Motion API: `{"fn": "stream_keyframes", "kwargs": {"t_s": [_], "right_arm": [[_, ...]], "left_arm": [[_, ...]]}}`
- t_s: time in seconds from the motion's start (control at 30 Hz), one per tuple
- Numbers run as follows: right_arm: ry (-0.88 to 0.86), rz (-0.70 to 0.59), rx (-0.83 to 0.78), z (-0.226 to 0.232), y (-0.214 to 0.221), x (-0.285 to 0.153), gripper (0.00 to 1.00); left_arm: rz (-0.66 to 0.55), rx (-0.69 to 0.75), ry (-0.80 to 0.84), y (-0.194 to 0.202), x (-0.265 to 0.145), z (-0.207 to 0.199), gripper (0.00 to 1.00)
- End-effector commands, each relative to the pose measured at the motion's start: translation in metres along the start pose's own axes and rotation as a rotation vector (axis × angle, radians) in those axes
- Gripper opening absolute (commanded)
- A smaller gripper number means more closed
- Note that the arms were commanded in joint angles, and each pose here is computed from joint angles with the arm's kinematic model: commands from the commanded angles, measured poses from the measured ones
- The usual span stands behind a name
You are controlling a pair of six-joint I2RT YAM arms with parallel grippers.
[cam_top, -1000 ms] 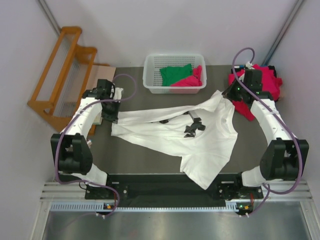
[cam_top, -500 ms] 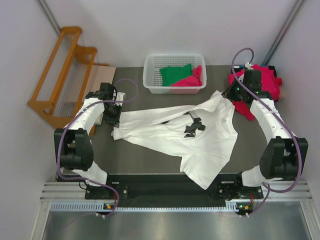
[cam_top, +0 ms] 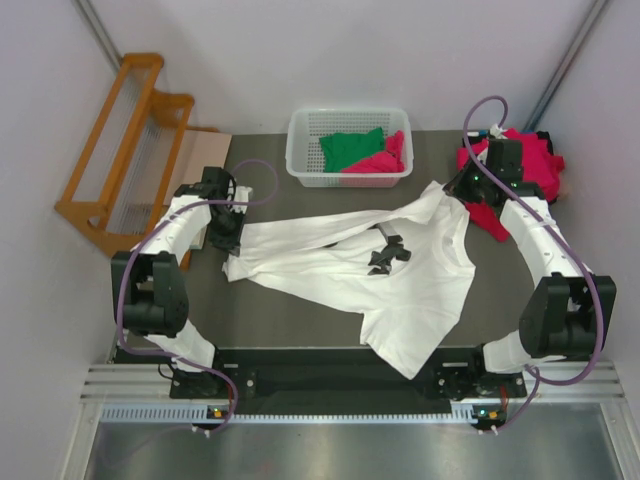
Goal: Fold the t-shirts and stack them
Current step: Flatten the tshirt out
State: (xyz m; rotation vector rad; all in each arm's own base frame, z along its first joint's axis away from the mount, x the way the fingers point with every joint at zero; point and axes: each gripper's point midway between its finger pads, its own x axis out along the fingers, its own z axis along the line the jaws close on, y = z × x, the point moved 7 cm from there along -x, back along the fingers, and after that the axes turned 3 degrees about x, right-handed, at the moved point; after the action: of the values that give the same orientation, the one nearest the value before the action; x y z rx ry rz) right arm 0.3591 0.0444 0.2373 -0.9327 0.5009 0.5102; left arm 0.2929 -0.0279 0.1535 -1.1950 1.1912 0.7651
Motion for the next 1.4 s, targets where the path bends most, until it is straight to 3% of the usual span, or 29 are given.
{"fn": "stream_keyframes", "kwargs": {"t_s": [0.0,0.03,0.13,0.23,0.37,0.47,0.6,0.73,1.37], "right_arm": [[-0.008,-0.03,-0.024,0.001,-0.005,0.004,0.0],[-0.009,-0.029,-0.023,0.002,-0.004,0.004,0.0],[-0.007,-0.03,-0.024,0.001,-0.005,0.004,0.0],[-0.006,-0.031,-0.022,0.001,-0.005,0.004,0.0],[-0.005,-0.032,-0.022,0.0,-0.006,0.004,0.0],[-0.006,-0.033,-0.022,0.001,-0.007,0.003,0.0],[-0.005,-0.032,-0.021,0.001,-0.007,0.004,0.0],[-0.004,-0.031,-0.02,0.0,-0.008,0.005,0.0],[-0.001,-0.027,-0.019,-0.001,-0.006,0.007,0.0]], "left_arm": [[-0.033,0.005,-0.013,-0.005,-0.001,0.004,0.13],[-0.034,0.005,-0.018,-0.006,-0.001,0.004,0.21],[-0.036,0.005,-0.024,-0.006,-0.002,0.005,0.3],[-0.043,0.008,-0.026,-0.007,-0.003,0.005,0.3],[-0.044,0.008,-0.021,-0.007,-0.003,0.004,0.15],[-0.04,0.009,-0.027,-0.007,-0.002,0.005,0.11],[0.007,0.015,0.025,0.001,0.001,0.0,0.28],[0.047,0.017,0.044,0.015,0.009,-0.002,0.34],[0.091,0.01,0.061,0.029,0.024,-0.004,0.31]]}}
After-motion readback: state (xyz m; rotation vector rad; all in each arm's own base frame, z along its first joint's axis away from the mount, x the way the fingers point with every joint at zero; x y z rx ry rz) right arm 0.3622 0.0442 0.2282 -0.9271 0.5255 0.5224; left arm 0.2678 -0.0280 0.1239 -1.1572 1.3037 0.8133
